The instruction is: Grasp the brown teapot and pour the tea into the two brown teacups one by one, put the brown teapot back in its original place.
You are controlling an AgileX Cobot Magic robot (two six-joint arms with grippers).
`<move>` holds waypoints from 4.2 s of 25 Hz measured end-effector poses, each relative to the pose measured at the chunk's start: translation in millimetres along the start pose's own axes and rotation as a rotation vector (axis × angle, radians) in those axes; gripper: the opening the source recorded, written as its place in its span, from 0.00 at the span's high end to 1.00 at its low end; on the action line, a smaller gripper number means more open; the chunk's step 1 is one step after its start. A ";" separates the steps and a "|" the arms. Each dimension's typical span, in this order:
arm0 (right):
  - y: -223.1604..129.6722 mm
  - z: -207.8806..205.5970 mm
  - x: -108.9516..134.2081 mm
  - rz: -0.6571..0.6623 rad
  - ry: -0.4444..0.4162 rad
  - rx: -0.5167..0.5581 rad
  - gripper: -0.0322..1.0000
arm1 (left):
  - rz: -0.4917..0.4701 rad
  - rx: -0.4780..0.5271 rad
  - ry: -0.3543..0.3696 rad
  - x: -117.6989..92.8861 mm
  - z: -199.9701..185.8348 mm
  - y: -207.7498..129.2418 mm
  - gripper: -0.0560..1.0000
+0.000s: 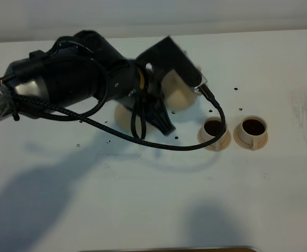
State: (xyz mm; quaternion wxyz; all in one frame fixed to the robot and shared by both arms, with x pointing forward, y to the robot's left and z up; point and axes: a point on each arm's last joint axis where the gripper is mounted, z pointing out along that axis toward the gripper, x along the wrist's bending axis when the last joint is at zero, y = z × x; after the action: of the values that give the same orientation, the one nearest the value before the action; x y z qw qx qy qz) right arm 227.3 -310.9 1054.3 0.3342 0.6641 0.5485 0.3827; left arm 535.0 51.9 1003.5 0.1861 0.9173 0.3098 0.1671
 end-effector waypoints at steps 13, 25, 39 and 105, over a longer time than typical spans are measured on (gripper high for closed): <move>0.0 0.0 0.0 0.000 0.000 0.000 0.57 | -0.228 0.148 -0.193 -21.2 6.0 -18.0 0.87; 0.0 0.0 0.0 0.000 0.000 0.000 0.57 | -0.236 0.213 -0.193 -30.6 40.6 -45.8 0.87; 0.0 0.0 0.0 0.000 0.000 0.000 0.57 | -0.225 0.212 -0.180 -31.2 55.1 -48.2 0.87; 0.0 0.0 0.0 0.001 0.000 0.000 0.57 | -0.455 0.139 -0.022 63.0 75.8 -60.0 0.87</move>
State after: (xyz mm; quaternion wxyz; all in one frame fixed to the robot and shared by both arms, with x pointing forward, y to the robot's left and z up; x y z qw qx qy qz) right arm 227.3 -310.9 1054.3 0.3340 0.6643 0.5482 0.3829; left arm 584.0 117.9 922.5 0.1587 0.8364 0.5170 0.0891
